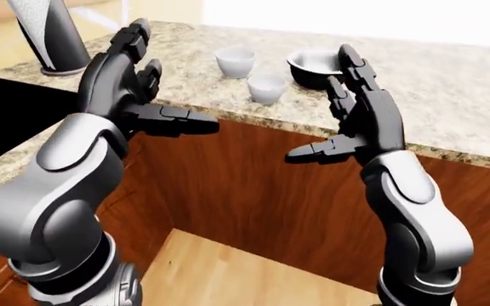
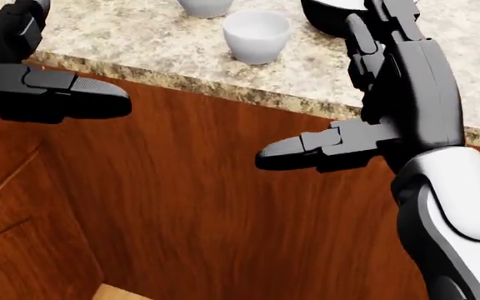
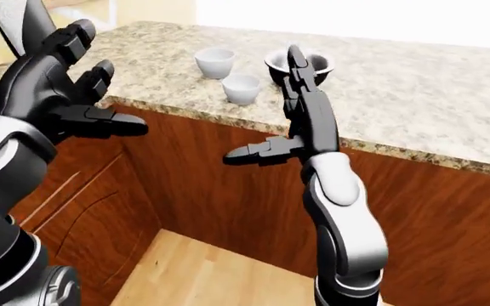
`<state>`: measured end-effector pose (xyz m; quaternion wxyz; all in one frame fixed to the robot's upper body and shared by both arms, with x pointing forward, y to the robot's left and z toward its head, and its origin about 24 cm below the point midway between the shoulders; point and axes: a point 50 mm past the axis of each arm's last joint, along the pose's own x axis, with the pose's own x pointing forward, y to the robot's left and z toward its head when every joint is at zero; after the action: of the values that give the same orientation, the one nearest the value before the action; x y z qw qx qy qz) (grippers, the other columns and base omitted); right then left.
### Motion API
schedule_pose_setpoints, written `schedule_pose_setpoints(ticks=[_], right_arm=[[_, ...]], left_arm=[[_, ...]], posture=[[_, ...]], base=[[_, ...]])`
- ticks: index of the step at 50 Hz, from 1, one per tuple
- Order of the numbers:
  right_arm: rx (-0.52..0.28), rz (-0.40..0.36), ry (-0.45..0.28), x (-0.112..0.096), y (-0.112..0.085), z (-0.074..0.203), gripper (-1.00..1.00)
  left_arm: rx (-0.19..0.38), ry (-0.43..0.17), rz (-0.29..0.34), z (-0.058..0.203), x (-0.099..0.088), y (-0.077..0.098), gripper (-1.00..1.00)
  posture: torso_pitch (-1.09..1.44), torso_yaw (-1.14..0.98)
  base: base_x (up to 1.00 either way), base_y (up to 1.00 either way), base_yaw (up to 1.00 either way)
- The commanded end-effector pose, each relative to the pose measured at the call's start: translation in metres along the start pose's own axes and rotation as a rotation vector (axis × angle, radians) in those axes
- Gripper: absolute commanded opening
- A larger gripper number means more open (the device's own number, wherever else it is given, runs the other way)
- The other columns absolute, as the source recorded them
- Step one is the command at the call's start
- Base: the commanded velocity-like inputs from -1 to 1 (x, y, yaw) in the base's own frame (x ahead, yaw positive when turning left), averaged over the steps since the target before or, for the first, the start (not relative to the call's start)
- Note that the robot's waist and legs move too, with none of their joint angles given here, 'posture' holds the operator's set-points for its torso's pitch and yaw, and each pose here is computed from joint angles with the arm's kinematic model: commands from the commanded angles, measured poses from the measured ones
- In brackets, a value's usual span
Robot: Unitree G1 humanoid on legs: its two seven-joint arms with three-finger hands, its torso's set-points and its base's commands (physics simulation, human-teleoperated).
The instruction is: Stack the bowls from largest to smallest.
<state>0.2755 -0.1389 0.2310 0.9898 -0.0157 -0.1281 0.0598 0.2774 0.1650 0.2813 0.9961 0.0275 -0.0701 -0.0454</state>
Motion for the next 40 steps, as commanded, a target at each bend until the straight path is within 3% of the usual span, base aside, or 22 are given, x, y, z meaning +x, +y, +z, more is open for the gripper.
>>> schedule_pose_setpoints(ticks=[1,3,13,24,40], right_arm=[[-0.012,-0.032,-0.094,-0.001,-0.004,0.015,1.0],[-0.01,-0.034,-0.098,-0.003,-0.006,0.014,1.0],[-0.013,-0.07,-0.116,-0.005,-0.014,0.024,1.0],[-0.017,-0.101,-0.167,-0.013,-0.015,0.049,1.0],[0.031,-0.133,-0.192,-0.016,-0.023,0.061,1.0]], left_arm=[[0.003,-0.092,-0.026,0.017,-0.004,-0.005,1.0],[-0.015,-0.082,-0.036,0.014,-0.002,-0.007,1.0],[0.0,-0.083,-0.035,0.02,0.0,-0.007,1.0],[-0.002,-0.106,-0.035,0.037,-0.007,-0.001,1.0],[0.021,-0.123,-0.044,0.046,-0.012,0.0,1.0]], posture=[[0.0,0.0],[0.0,0.0],[0.0,0.0],[0.0,0.0],[0.0,0.0]], base=[[0.58,0.0,0.0],[0.59,0.0,0.0],[0.52,0.0,0.0],[0.05,0.15,0.0],[0.02,0.01,-0.23]])
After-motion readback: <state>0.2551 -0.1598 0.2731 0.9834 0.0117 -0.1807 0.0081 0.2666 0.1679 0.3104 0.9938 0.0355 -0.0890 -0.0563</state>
